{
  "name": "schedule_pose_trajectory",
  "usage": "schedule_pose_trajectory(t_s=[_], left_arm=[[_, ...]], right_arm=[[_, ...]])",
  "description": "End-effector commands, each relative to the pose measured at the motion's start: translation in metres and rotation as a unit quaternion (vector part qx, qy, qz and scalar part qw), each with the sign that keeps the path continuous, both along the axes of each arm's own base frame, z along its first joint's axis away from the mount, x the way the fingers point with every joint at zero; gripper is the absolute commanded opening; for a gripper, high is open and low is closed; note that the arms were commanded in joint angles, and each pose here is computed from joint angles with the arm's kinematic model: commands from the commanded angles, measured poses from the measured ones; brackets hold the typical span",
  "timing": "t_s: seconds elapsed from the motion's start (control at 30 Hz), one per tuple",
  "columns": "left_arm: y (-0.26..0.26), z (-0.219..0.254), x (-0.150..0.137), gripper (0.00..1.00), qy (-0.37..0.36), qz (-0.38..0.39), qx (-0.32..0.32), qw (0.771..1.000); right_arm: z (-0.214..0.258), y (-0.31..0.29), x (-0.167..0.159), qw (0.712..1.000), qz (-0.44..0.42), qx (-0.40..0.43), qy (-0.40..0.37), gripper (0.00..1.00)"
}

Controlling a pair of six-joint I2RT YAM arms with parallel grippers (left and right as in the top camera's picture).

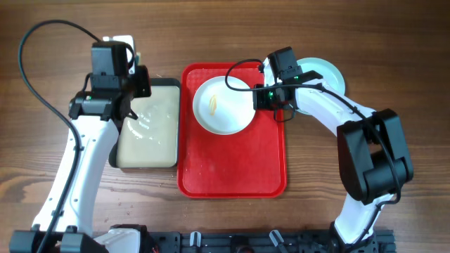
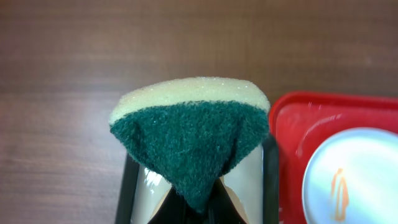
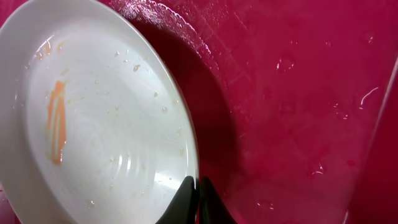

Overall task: Clean dirty plates on tray and stack at the side
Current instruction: 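Lift the sponge with the left gripper and move it toward the plate, then scrub the held plate with the sponge in the left gripper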

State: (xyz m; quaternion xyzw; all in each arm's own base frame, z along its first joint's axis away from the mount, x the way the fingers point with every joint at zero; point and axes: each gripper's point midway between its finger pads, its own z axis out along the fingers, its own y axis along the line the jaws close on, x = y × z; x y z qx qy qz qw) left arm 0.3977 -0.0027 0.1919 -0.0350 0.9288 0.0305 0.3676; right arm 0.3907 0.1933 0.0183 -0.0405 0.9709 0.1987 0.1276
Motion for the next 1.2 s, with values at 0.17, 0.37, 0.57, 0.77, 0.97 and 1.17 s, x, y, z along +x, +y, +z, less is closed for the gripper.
schedule_pose_trajectory(t_s=[0.17, 0.37, 0.57, 0.77, 0.97, 1.17], left_arm=[[-0.012, 0.020, -0.002, 0.04, -0.013, -0.028, -0.017, 0.999], [-0.023, 0.019, 0.004, 0.04, 0.004, -0.049, -0.040, 0.998], [-0.024, 0.000, 0.003, 0.04, 0.056, -0.045, -0.047, 0.996], [-0.077, -0.016, 0.005, 0.04, 0.087, -0.070, -0.176, 0.978], [-0.129, -0.057, -0.003, 0.04, 0.149, -0.124, -0.166, 0.967], [-0.139, -0.110, -0.008, 0.04, 0.212, -0.107, -0.139, 0.961]], right_arm=[[-0.002, 0.020, -0.010, 0.998, 0.057, 0.029, 0.006, 0.04], [-0.001, 0.033, -0.016, 0.997, 0.077, 0.030, 0.002, 0.10], [-0.001, 0.043, -0.021, 0.996, 0.089, 0.031, 0.001, 0.15], [-0.001, 0.043, -0.021, 0.996, 0.089, 0.030, 0.001, 0.09], [-0.001, 0.043, -0.022, 0.996, 0.089, 0.030, 0.002, 0.06], [-0.001, 0.043, -0.022, 0.995, 0.090, 0.029, 0.002, 0.04]])
